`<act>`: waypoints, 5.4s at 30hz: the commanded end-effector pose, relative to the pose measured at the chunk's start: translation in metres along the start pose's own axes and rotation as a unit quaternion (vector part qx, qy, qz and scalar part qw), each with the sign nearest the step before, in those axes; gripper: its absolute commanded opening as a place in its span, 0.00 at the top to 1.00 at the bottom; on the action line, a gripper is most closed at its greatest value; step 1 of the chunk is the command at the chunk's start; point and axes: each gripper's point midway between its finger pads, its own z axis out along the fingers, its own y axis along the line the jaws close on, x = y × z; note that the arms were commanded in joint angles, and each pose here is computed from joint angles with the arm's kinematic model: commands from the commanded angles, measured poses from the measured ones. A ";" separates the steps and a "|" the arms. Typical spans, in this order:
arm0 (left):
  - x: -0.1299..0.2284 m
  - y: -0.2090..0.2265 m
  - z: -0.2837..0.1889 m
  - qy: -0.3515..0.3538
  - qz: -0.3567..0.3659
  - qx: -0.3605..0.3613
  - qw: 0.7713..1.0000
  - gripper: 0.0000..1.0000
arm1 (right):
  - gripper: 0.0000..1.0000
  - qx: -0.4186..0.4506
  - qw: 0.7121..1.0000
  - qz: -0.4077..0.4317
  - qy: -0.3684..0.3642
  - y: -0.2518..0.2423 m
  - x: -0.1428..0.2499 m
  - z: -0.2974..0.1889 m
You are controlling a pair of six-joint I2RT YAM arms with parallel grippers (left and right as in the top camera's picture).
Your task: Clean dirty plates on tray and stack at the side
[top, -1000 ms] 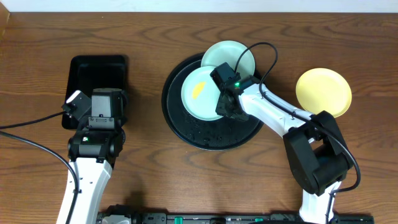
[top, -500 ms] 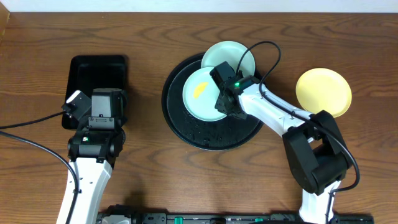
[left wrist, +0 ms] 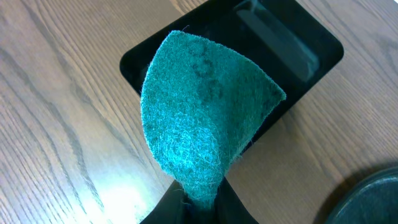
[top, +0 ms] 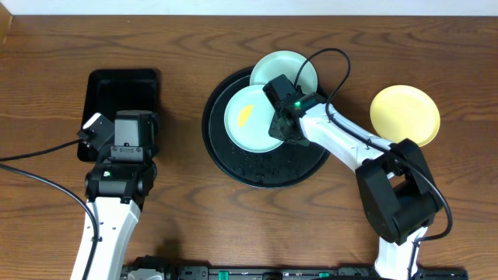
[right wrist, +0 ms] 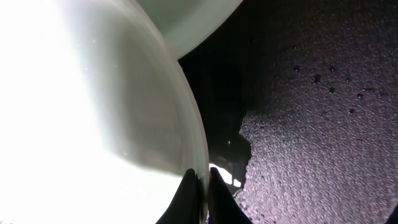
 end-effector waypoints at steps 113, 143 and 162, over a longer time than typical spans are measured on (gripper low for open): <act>0.273 -0.208 -0.033 0.263 0.309 0.349 0.845 0.55 | 0.77 -0.032 0.994 -0.102 0.019 -0.036 0.017 0.016; 0.224 -0.207 -0.039 0.152 0.351 0.336 0.861 0.55 | 0.74 -0.031 0.994 -0.103 0.020 -0.037 0.016 0.016; 0.251 -0.196 -0.011 0.166 0.404 0.301 0.848 0.66 | 0.75 -0.030 0.994 -0.103 0.021 -0.037 0.017 0.017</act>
